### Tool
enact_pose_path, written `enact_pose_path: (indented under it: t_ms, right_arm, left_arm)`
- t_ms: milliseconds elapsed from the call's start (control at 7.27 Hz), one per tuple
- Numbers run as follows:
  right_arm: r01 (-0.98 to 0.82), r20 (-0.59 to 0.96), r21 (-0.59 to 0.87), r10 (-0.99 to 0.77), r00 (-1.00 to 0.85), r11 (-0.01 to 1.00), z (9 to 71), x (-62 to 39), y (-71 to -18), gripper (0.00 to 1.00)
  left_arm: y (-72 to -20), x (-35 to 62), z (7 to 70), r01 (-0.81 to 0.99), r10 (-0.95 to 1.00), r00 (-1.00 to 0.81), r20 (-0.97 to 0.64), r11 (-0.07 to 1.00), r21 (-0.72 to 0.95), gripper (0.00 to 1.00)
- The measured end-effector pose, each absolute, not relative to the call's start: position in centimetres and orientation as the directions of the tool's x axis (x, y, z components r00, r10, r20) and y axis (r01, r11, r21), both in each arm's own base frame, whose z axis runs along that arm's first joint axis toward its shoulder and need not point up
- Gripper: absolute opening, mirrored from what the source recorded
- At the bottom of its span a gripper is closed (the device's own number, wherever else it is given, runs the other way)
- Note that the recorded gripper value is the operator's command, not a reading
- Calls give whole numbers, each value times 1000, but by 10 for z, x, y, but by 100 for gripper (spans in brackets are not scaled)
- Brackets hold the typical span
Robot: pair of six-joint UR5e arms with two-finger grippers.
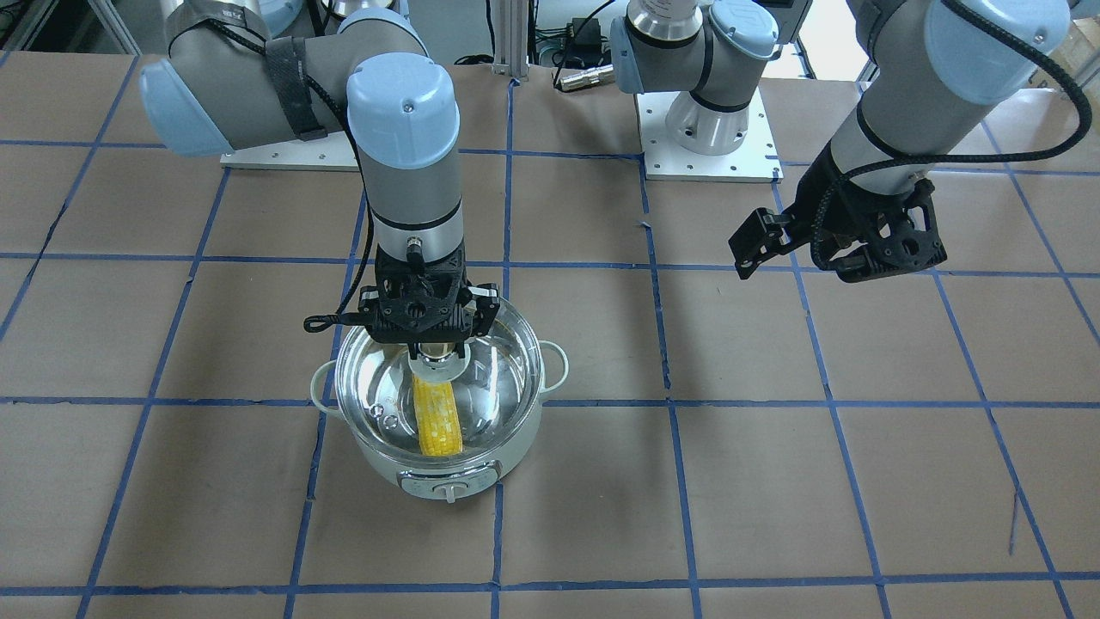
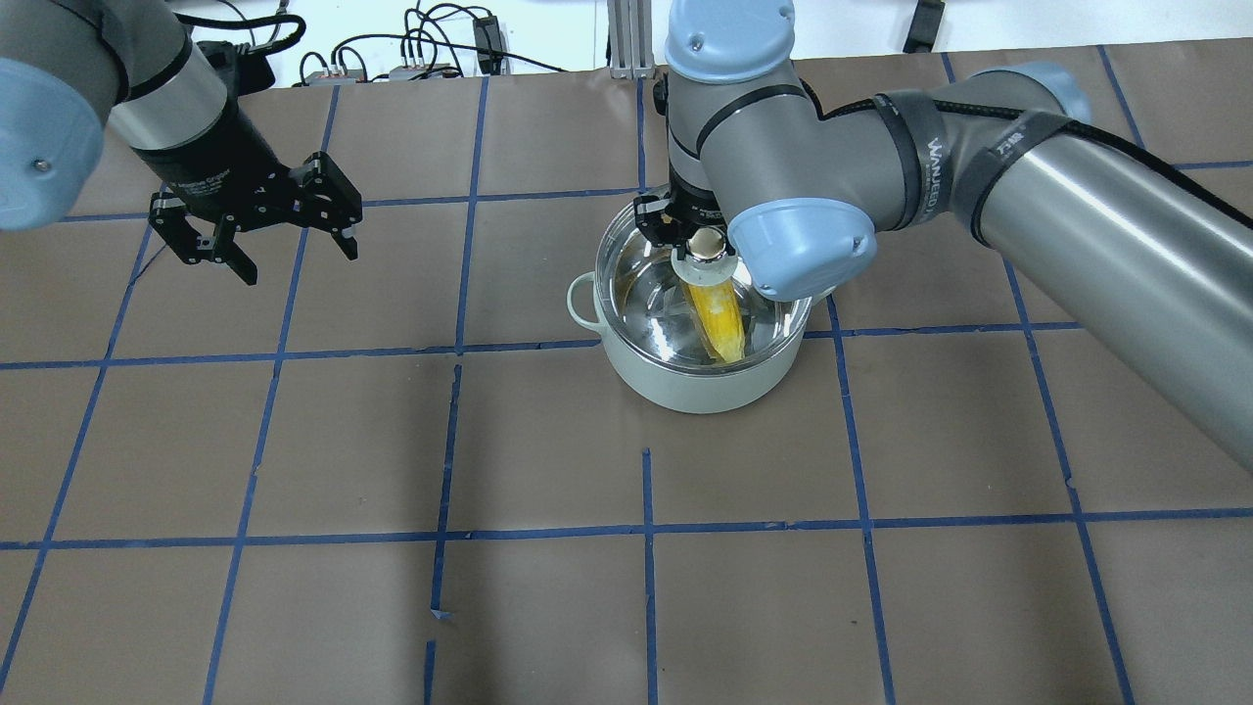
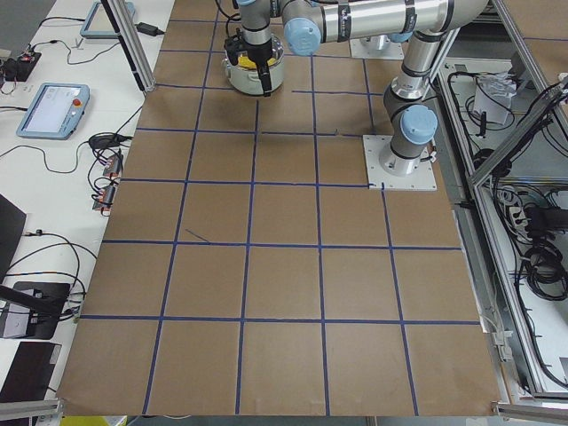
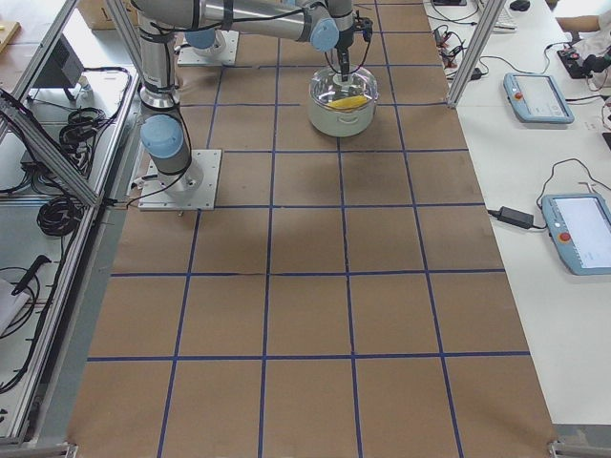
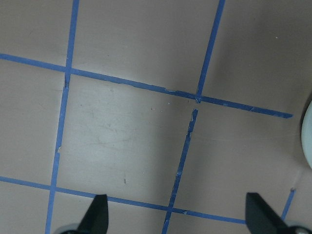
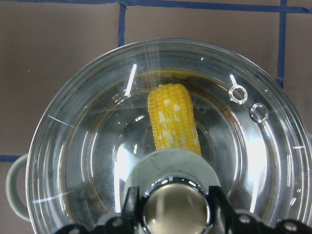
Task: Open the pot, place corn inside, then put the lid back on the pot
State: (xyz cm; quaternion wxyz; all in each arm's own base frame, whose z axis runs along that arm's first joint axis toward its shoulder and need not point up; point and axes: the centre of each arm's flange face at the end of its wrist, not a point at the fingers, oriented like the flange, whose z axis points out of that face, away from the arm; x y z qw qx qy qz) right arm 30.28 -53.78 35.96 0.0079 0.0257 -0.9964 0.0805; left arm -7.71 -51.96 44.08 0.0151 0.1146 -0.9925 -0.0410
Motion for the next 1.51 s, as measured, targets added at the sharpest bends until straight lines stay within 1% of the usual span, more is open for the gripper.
enact_pose_path:
  t_ms: [412, 688, 1375, 1512]
  right_arm:
    - [-53, 22, -155, -51, -998, 986, 357, 302, -537, 46]
    - [-54, 23, -151, -51, -998, 987, 355, 302, -536, 46]
    - [-55, 26, -151, -52, -998, 987, 355, 301, -537, 47]
    - [-55, 26, -150, -51, -998, 987, 355, 301, -537, 50]
  left_arm:
    - [-517, -100, 436, -225, -227, -974, 18, 971, 81, 100]
    - [-524, -102, 440, -218, -219, -975, 21, 975, 53, 100]
    - [-523, -101, 439, -220, -222, -975, 28, 974, 54, 100]
    - [-523, -101, 438, -218, -220, -975, 28, 974, 56, 100]
